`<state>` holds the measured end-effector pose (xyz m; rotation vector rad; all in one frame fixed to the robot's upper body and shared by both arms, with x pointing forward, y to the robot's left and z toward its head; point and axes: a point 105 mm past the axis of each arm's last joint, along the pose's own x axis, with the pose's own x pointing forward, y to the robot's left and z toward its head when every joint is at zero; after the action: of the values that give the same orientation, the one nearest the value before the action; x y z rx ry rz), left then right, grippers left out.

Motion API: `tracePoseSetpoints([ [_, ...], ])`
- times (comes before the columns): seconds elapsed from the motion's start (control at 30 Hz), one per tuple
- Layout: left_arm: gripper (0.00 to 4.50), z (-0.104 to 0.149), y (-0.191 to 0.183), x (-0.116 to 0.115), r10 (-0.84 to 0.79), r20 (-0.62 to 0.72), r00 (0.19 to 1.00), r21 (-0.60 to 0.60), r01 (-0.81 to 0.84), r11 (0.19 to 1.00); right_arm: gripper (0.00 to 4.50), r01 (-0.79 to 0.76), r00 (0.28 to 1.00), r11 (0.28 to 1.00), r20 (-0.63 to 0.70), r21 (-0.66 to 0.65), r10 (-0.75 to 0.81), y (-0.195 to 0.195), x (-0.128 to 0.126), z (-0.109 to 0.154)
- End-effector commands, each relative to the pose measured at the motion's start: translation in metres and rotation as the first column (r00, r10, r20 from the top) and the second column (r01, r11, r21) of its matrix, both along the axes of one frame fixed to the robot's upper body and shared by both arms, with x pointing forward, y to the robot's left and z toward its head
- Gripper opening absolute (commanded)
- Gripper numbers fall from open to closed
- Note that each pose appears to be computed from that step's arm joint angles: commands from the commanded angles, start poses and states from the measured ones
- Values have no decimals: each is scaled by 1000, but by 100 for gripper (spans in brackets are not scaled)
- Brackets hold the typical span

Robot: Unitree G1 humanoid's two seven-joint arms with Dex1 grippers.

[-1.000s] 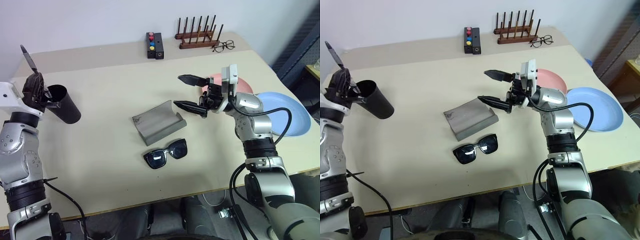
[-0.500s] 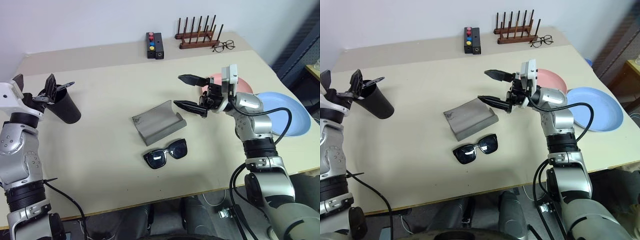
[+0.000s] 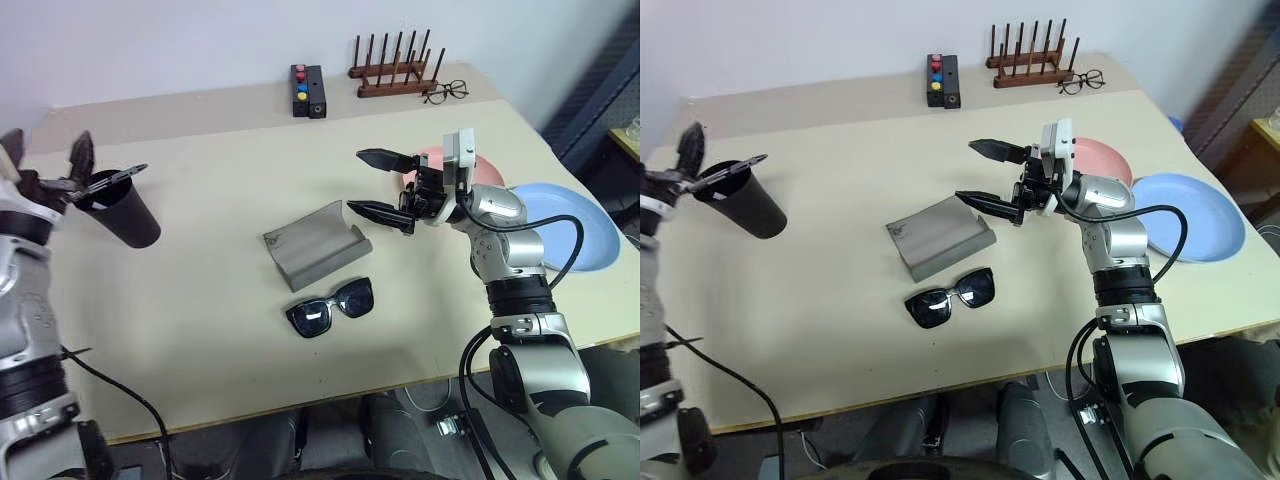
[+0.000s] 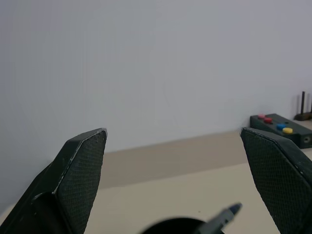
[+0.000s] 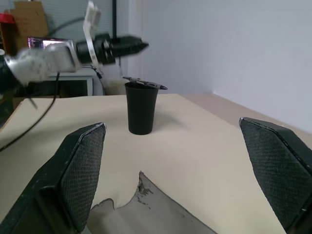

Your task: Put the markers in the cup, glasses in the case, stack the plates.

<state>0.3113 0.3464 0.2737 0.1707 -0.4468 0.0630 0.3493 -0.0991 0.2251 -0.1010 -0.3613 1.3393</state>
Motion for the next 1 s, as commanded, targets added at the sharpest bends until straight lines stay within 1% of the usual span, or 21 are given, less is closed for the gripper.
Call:
tracePoseSetpoints([
  [0.03, 447, 30, 8, -11, -19, 17, 1000, 65, 18, 998, 450, 3, 999, 1000, 46, 14, -4, -4, -3, 11],
  [0.17, 447, 51, 14, -11, 50, -84, 995, 207, -31, 978, 450, 10, 999, 1000, 43, 16, -11, -5, -2, 11],
  [0.23, 447, 56, 12, -8, 53, -161, 985, 263, -9, 965, 450, 13, 999, 1000, 41, 19, -14, -4, 0, 11],
  [0.3, 447, 55, 13, -5, 127, -287, 950, 400, -2, 916, 450, 14, 999, 1000, 37, 18, -14, -2, 2, 9],
  [0.33, 447, 54, 12, -4, 136, -340, 931, 442, 30, 897, 450, 12, 999, 1000, 36, 19, -13, -2, 2, 9],
  [0.37, 447, 53, 10, -3, 122, -383, 916, 455, 72, 888, 450, 10, 999, 1000, 34, 19, -10, -1, 3, 8],
  [0.47, 447, 53, -4, -1, 65, -503, 862, 526, 246, 814, 450, -1, 999, 1000, 33, 19, 1, 2, 4, 9],
  [0.53, 447, 52, -7, 0, 58, -557, 828, 546, 313, 777, 450, -4, 999, 1000, 32, 21, 4, 4, 6, 9],
  [0.67, 447, 51, -5, -1, 93, -654, 751, 586, 425, 690, 450, -22, 999, 1000, 31, 17, 21, 9, 7, 11],
  [0.73, 447, 53, -1, 1, 115, -673, 731, 592, 438, 676, 450, -26, 999, 1000, 31, 16, 26, 9, 7, 11],
  [0.97, 447, 60, 5, 14, 219, -706, 674, 646, 486, 589, 450, -23, 1000, 1000, 20, -2, 23, 5, 9, 10],
  [1.0, 447, 58, 7, 16, 254, -699, 668, 673, 495, 549, 450, -22, 1000, 1000, 18, -5, 22, 4, 9, 10],
])
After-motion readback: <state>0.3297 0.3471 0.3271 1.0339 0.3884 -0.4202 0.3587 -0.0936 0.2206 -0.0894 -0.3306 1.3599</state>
